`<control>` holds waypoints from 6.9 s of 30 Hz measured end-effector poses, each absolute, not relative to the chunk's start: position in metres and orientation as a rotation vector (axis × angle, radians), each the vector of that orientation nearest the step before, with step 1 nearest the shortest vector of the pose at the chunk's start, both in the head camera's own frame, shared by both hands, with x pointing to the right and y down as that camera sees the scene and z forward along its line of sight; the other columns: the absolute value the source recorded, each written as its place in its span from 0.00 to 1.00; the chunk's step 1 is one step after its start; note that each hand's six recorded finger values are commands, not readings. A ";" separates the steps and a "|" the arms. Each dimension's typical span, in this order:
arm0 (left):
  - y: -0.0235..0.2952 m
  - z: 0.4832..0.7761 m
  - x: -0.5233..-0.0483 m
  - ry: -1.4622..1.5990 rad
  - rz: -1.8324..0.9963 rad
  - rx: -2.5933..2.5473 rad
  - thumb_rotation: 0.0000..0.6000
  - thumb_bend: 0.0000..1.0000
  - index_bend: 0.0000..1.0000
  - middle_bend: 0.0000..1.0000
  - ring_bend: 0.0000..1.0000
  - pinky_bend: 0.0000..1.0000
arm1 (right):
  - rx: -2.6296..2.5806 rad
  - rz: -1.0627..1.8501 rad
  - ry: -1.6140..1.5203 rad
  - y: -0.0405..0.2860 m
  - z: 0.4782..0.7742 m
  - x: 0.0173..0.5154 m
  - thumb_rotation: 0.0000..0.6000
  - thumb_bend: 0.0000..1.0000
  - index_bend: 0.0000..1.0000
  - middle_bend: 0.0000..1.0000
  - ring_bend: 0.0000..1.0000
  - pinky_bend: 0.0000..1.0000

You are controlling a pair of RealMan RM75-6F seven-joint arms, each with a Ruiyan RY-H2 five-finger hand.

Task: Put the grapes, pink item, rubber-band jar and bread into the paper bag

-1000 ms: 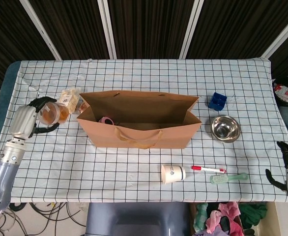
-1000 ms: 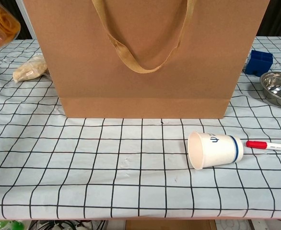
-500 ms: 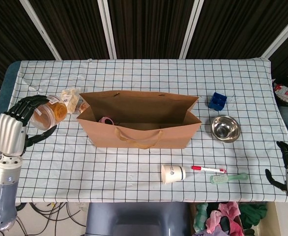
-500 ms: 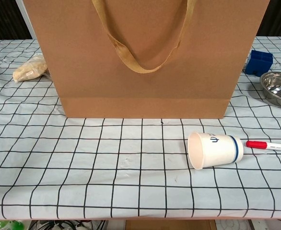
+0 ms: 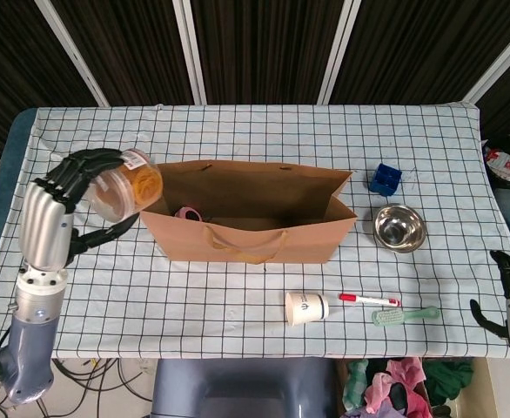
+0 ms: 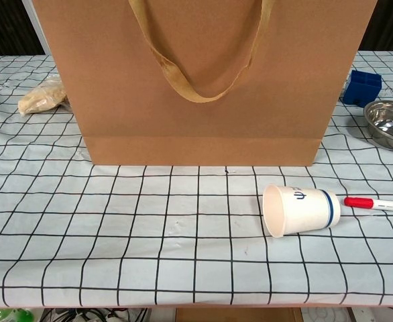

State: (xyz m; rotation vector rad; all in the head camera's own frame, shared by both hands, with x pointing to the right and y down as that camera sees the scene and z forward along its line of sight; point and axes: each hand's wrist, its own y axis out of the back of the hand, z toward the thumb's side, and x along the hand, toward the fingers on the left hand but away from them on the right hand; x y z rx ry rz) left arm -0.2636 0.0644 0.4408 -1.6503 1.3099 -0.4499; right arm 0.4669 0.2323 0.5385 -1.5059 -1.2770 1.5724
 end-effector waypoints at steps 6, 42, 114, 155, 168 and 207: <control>0.057 0.461 -0.219 1.192 -0.514 -1.763 1.00 0.41 0.46 0.47 0.36 0.49 | -1.499 1.574 -1.286 0.232 0.538 0.468 1.00 0.30 0.10 0.09 0.18 0.33; 0.072 0.462 -0.277 1.128 -0.833 -1.607 1.00 0.06 0.12 0.07 0.00 0.12 | -1.493 1.568 -1.279 0.232 0.537 0.468 1.00 0.30 0.10 0.09 0.18 0.33; 0.015 0.776 -0.372 1.052 -1.587 -1.699 1.00 0.18 0.20 0.12 0.00 0.12 | -1.483 1.593 -1.307 0.234 0.537 0.474 1.00 0.30 0.10 0.09 0.18 0.33; -0.006 0.718 -0.401 1.213 -1.444 -1.370 1.00 0.52 0.69 0.66 0.47 0.62 | -1.518 1.597 -1.319 0.235 0.538 0.473 1.00 0.30 0.10 0.09 0.19 0.33; -0.007 0.635 -0.384 1.496 -0.936 -1.417 1.00 0.52 0.69 0.66 0.47 0.62 | -1.516 1.589 -1.324 0.234 0.536 0.471 1.00 0.30 0.10 0.09 0.19 0.33; 0.058 0.471 -0.197 1.138 -0.444 -1.837 1.00 0.50 0.66 0.60 0.43 0.62 | -1.513 1.578 -1.346 0.234 0.534 0.473 1.00 0.30 0.10 0.09 0.19 0.33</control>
